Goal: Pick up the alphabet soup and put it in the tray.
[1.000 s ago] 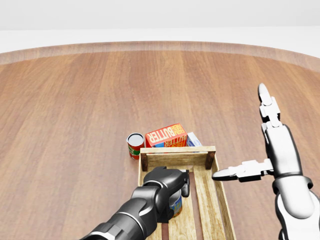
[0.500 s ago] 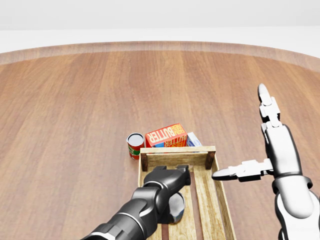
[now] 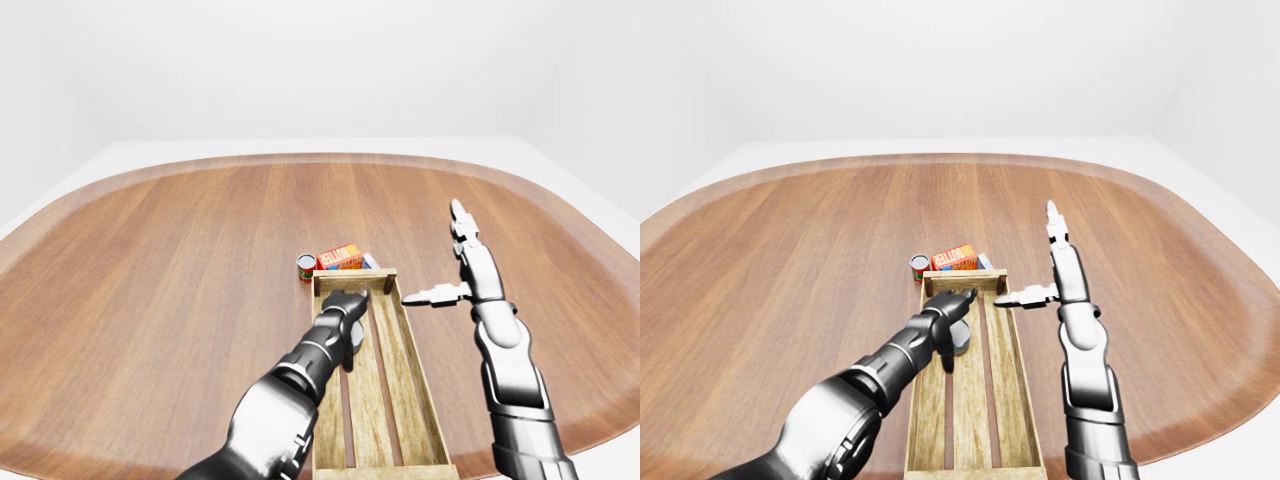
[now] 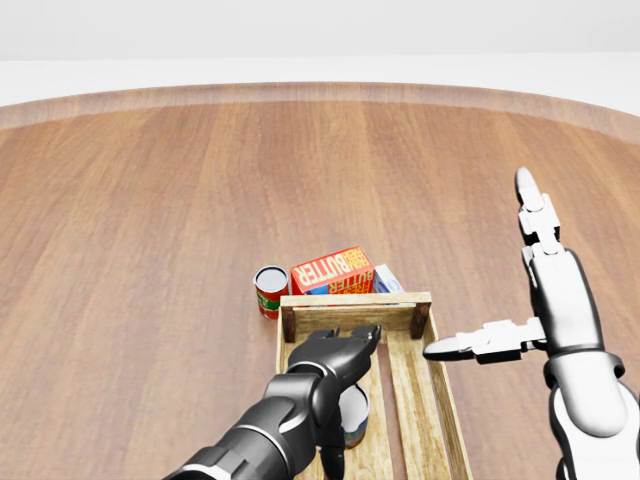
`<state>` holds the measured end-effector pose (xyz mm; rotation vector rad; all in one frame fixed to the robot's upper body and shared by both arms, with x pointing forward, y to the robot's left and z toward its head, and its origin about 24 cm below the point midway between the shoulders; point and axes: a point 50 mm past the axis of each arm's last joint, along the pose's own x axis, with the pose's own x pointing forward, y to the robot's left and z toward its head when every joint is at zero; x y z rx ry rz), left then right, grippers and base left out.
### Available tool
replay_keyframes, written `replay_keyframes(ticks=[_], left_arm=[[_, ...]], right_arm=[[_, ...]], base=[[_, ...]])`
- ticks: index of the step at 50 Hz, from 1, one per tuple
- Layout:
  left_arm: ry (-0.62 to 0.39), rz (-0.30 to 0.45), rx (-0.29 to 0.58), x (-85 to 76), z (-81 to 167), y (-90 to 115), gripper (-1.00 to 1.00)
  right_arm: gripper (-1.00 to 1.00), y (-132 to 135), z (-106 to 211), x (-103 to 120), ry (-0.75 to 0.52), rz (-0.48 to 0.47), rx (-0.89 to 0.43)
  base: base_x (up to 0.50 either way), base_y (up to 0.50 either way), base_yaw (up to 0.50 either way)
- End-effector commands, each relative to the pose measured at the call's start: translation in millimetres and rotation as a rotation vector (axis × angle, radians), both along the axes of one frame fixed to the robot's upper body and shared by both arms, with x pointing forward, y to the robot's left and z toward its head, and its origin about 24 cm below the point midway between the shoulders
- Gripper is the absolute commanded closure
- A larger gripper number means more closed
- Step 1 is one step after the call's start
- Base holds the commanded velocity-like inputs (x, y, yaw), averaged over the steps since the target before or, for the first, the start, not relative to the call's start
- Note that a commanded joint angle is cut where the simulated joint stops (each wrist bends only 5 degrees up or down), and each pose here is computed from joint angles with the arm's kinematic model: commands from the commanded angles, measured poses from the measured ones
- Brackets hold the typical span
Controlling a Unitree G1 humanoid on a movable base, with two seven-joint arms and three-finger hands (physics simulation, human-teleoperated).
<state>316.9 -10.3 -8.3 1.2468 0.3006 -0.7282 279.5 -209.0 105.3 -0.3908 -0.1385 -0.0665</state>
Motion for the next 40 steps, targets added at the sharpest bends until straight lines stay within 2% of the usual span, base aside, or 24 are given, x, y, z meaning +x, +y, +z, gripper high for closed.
replay_keyframes(ticks=[1,19,31,39,40], left_arm=[[0.024,0.012,-0.038,-0.5,1.0,-2.4,-1.0],[-0.012,0.049,-0.103,15.6,20.4,0.2,-1.0],[-0.039,0.086,-0.129,26.6,27.2,15.1,-1.0],[-0.077,0.134,-0.189,38.2,40.0,26.9,-1.0],[-0.081,0.148,-0.216,40.1,43.0,28.2,-1.0]], right_arm=[[-0.99,1.3,0.0,0.3,-0.001,0.001,-0.003],[-0.98,5.1,4.9,2.1,-0.018,0.014,-0.012],[-0.99,6.5,5.3,2.9,-0.02,0.018,-0.017],[-0.98,7.9,5.8,3.2,-0.021,0.021,-0.019],[-0.99,7.9,5.6,3.3,-0.02,0.021,-0.021]], base=[[0.0,0.0,0.0],[0.0,0.0,0.0],[0.0,0.0,0.0],[0.0,0.0,0.0],[0.0,0.0,0.0]])
